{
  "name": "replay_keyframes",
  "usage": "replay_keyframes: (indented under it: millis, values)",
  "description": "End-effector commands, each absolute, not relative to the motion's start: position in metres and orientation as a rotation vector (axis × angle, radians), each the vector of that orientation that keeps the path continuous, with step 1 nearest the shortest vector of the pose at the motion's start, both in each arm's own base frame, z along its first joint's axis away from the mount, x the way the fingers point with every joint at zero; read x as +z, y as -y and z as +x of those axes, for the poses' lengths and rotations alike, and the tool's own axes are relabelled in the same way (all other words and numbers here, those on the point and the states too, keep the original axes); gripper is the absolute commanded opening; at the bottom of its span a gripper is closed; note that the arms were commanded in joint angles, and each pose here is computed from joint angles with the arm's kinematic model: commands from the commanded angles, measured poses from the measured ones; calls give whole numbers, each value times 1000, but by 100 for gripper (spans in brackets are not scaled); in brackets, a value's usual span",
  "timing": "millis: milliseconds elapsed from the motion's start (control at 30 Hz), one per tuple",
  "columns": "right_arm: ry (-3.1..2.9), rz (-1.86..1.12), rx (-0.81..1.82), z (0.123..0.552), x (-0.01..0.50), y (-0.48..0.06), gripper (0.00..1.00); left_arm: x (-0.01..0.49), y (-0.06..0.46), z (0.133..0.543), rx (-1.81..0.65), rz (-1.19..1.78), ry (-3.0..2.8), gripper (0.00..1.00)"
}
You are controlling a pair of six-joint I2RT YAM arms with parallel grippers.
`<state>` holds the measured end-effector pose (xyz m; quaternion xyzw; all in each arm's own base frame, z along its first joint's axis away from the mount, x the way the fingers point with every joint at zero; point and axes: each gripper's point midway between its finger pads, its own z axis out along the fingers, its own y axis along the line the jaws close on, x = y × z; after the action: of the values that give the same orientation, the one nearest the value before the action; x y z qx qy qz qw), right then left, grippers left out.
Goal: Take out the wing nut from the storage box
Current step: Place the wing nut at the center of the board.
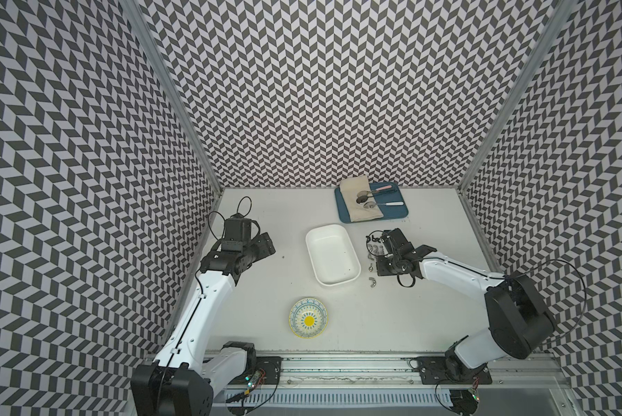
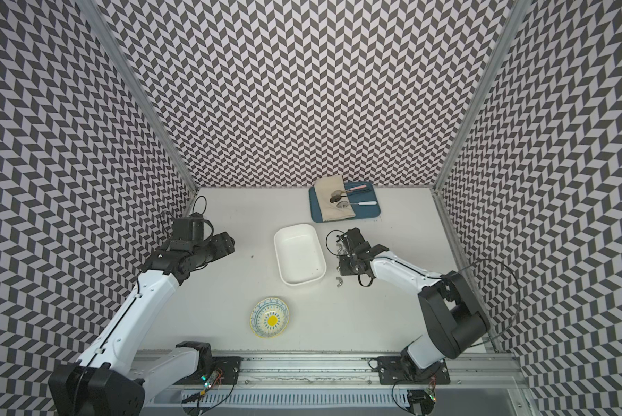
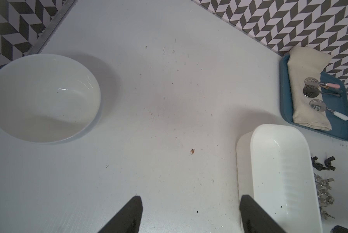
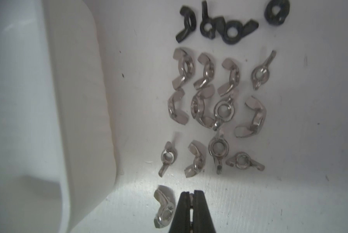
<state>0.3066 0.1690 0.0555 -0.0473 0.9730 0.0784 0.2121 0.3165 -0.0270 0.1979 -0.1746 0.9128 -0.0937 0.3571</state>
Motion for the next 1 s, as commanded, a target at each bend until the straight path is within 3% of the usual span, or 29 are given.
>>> replay_keyframes:
  millis: [0,767,967]
  values:
    - [-2639,-112,263,313,62,-174,5,209,27,322,-252,-449,-2328,80]
    - [-2751,-126,344,289,22,-180,5,207,27,323,-257,-460,-2334,80]
    - [-2745,-109,356,292,22,-182,10,206,27,323,-251,-456,-2337,80]
